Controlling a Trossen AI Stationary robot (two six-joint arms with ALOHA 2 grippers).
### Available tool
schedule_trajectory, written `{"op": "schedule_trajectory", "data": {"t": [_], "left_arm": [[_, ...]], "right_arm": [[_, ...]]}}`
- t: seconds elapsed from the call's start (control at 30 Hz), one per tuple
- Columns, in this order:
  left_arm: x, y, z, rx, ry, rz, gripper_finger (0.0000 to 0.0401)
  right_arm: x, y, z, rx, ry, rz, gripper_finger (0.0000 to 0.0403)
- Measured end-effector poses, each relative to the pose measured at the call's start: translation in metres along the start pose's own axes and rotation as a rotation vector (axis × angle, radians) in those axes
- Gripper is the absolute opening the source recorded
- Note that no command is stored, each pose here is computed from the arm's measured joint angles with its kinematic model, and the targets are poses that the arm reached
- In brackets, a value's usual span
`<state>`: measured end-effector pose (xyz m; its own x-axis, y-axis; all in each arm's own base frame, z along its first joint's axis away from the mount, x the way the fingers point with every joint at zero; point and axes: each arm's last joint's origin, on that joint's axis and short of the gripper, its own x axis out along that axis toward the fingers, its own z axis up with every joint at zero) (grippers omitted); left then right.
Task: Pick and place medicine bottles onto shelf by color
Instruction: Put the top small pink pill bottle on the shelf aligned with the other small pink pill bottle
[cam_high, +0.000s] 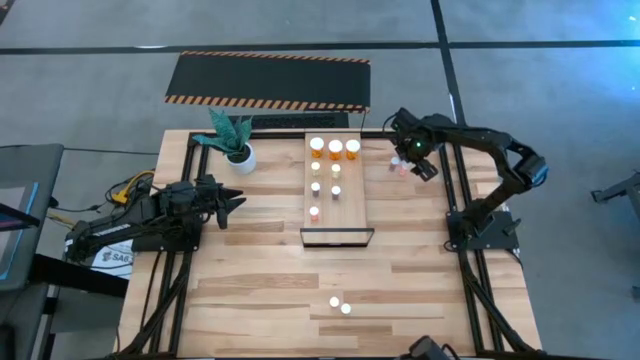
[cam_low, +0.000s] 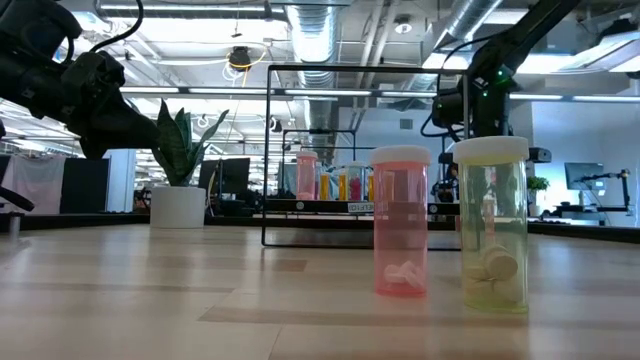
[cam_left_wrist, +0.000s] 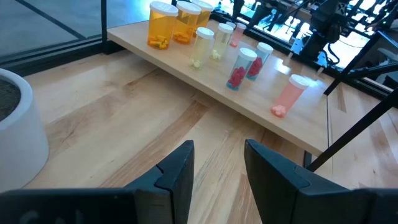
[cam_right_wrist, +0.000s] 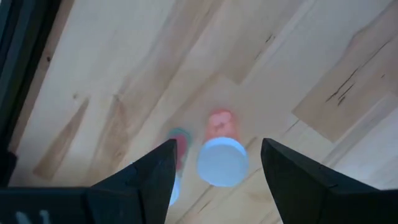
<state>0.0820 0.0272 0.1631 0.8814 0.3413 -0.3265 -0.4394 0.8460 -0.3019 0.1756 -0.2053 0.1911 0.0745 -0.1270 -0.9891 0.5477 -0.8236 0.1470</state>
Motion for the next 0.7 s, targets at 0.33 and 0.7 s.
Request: {"op": "schedule_trajectory", "data": {"t": [0.33, 0.7], "left_arm": [[0.0, 0.0, 0.0, 0.0, 0.0, 0.0, 0.0128], [0.0, 0.0, 0.0, 0.0, 0.0, 0.0, 0.0128]], "right_arm": [[0.011, -0.006, -0.003, -0.013, 0.002, 0.008, 0.0256], [0.018, -0.008, -0.003, -0.017, 0.006, 0.032, 0.0238]]}}
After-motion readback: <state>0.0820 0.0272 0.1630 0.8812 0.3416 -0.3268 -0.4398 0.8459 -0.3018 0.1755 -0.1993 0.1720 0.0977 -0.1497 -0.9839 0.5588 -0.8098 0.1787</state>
